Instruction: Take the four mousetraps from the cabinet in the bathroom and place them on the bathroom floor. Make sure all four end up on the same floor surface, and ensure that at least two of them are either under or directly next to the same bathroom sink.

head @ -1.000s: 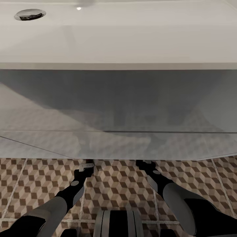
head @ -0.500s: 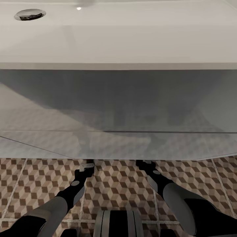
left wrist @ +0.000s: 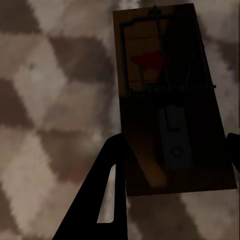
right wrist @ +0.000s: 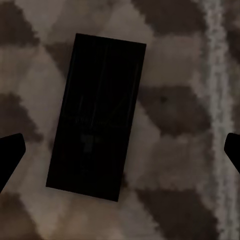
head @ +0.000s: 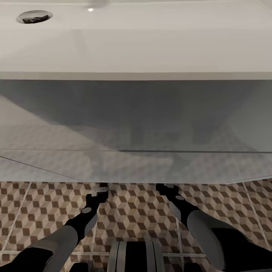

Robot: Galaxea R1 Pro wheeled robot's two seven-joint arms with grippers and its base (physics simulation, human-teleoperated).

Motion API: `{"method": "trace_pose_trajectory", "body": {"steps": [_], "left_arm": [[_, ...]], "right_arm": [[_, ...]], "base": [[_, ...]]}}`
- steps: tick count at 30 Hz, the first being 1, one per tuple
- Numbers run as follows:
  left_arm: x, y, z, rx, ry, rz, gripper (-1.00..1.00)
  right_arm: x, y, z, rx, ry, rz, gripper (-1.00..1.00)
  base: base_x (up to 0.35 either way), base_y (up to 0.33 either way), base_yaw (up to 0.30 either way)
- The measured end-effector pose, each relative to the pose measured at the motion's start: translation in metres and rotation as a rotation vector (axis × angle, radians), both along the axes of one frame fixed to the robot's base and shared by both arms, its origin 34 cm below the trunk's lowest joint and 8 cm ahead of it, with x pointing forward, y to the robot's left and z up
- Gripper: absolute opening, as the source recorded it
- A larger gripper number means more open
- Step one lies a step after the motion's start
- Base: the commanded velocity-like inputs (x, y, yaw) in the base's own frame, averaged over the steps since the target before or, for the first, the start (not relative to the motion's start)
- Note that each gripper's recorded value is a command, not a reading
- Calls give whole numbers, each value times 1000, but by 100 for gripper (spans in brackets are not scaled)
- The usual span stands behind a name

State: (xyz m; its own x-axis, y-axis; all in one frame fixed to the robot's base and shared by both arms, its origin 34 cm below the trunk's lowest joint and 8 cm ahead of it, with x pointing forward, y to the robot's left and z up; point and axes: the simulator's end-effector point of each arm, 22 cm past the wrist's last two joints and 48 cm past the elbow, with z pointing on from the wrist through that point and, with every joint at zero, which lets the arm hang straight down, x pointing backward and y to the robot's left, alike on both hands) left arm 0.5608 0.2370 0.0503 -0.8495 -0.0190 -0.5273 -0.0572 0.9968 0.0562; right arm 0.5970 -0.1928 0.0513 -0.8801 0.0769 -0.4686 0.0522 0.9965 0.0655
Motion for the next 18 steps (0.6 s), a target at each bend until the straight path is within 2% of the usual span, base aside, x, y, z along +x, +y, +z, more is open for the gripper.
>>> {"method": "trace_pose_trajectory", "body": {"steps": [9, 18], "left_arm": [[1, -1, 1, -1, -6, -2, -100], [7, -1, 5, -2, -41, 2, -100]], "right_arm": [[0, 0, 0, 0, -1, 0, 100], [0, 0, 0, 0, 0, 0, 100]], "base": [[139, 0, 0], [34, 0, 0]]}}
